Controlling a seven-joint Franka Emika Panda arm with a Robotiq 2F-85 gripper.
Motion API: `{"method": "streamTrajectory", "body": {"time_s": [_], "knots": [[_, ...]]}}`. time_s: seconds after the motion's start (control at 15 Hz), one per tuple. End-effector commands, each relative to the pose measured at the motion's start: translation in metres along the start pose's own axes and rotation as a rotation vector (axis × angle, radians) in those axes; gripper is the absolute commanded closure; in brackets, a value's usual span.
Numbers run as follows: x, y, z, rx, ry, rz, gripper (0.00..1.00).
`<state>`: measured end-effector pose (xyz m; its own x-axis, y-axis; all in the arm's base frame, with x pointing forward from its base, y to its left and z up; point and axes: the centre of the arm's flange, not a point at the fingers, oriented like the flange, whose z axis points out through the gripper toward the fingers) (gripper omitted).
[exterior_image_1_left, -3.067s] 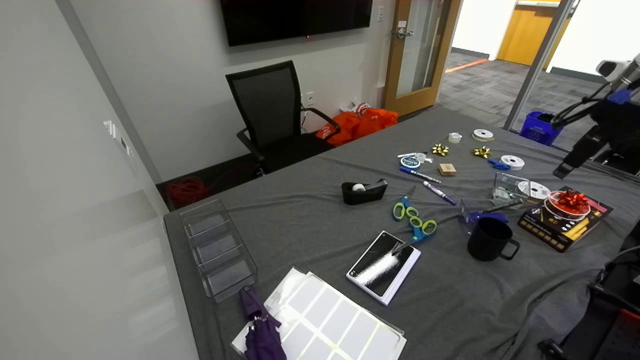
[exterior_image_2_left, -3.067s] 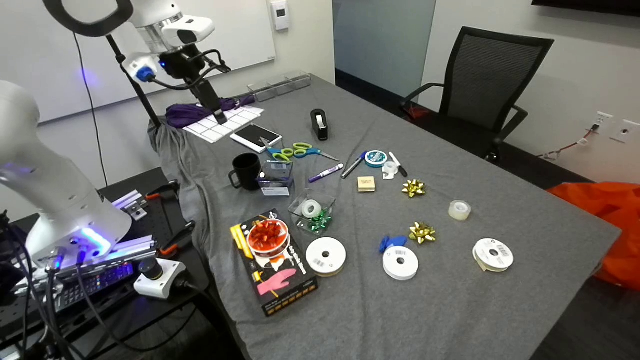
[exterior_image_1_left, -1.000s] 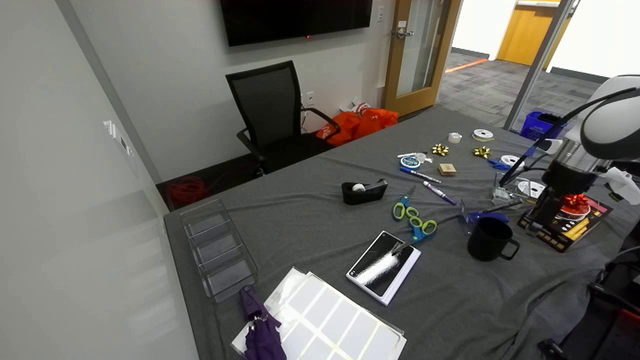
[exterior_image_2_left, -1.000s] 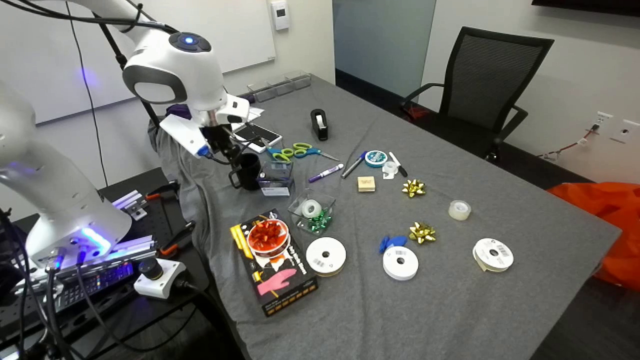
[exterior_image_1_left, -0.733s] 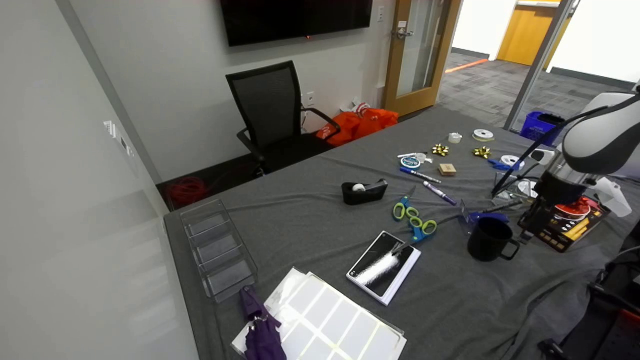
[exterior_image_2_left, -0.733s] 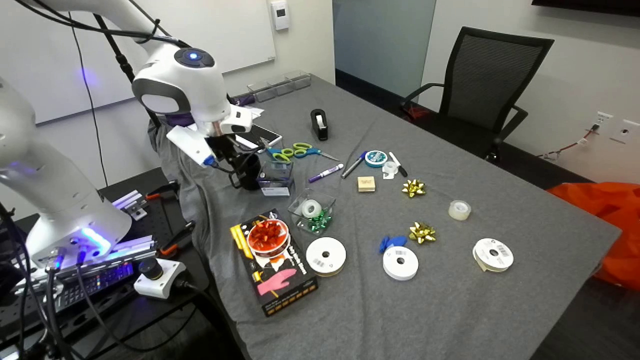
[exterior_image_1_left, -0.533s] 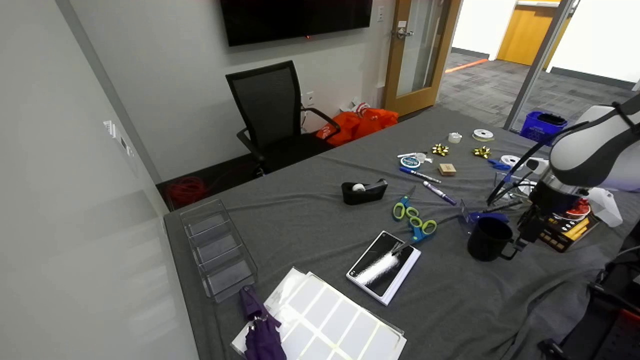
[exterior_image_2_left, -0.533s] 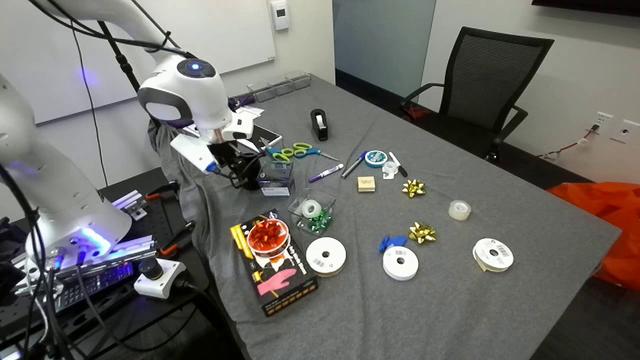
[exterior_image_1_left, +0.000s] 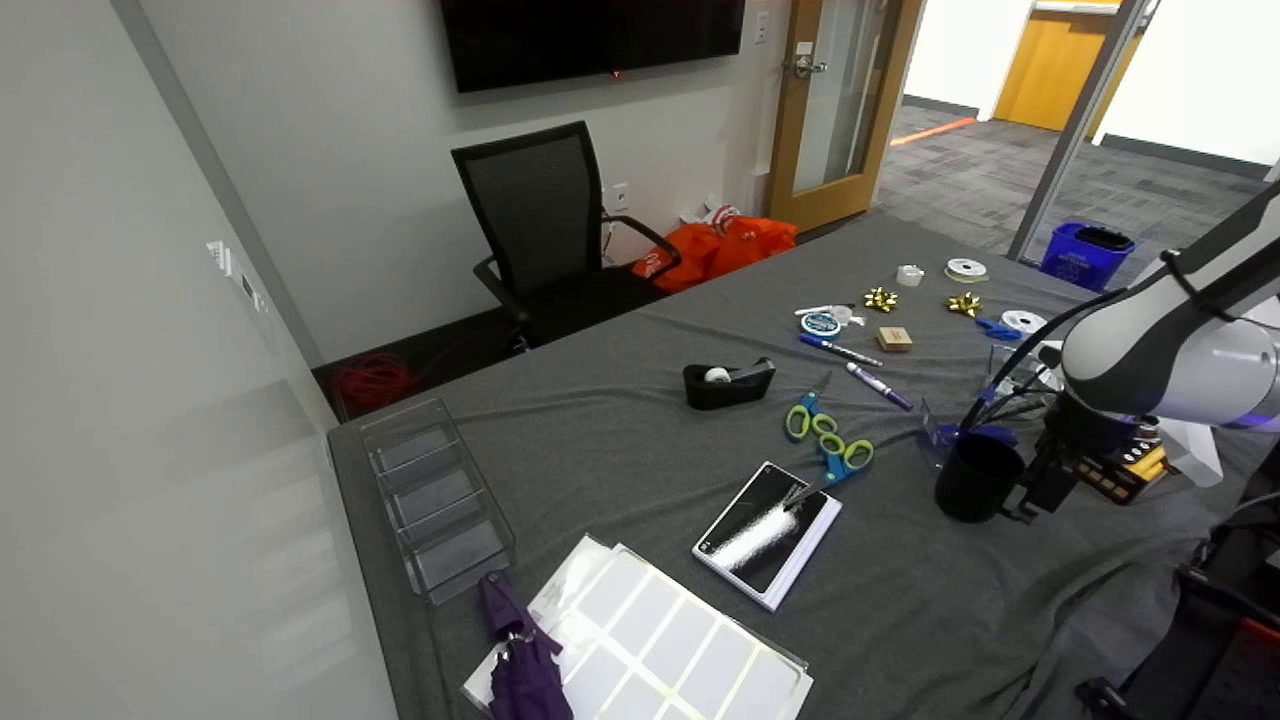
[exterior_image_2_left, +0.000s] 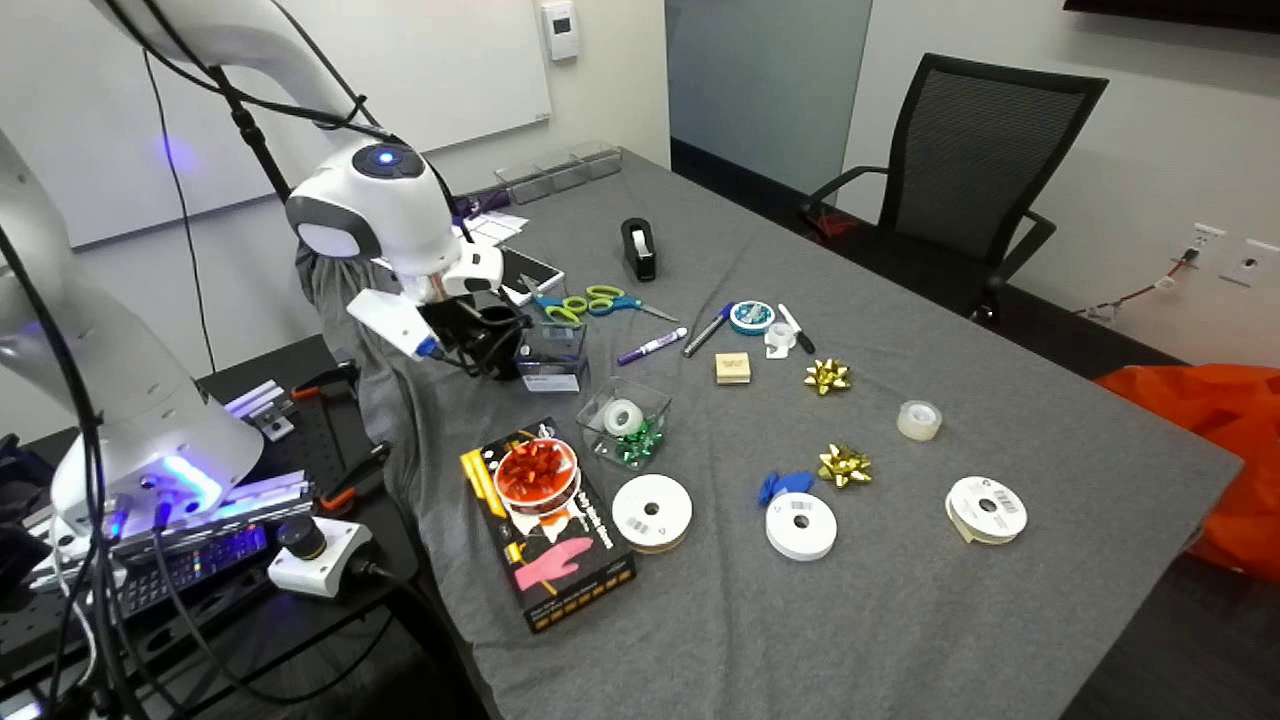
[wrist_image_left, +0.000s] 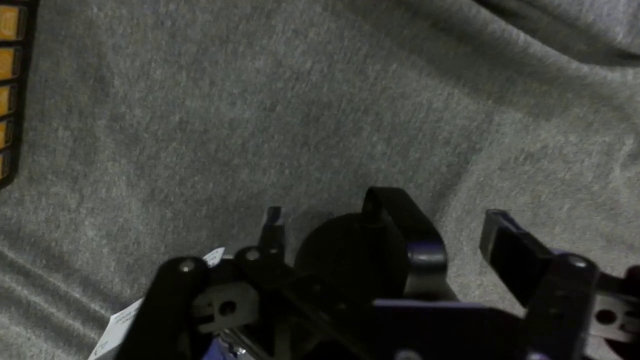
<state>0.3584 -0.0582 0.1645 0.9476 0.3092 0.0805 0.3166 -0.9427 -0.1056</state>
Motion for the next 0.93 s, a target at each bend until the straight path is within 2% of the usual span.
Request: {"method": "streamTrajectory", "body": {"time_s": [0.0, 0.4, 0.47, 0.53, 0.87], "knots": [[-0.005, -0.006, 0.021, -0.030, 0.007, -0.020, 0.00], [-0.008, -0.017, 0.035, -0.033, 0.017, 0.005, 0.00], [-0.008, -0.018, 0.035, -0.034, 0.036, 0.015, 0.25], [-0.008, -0.019, 0.034, -0.035, 0.053, 0.020, 0.26], [-0.007, -0.018, 0.029, -0.039, 0.083, 0.032, 0.63]]}}
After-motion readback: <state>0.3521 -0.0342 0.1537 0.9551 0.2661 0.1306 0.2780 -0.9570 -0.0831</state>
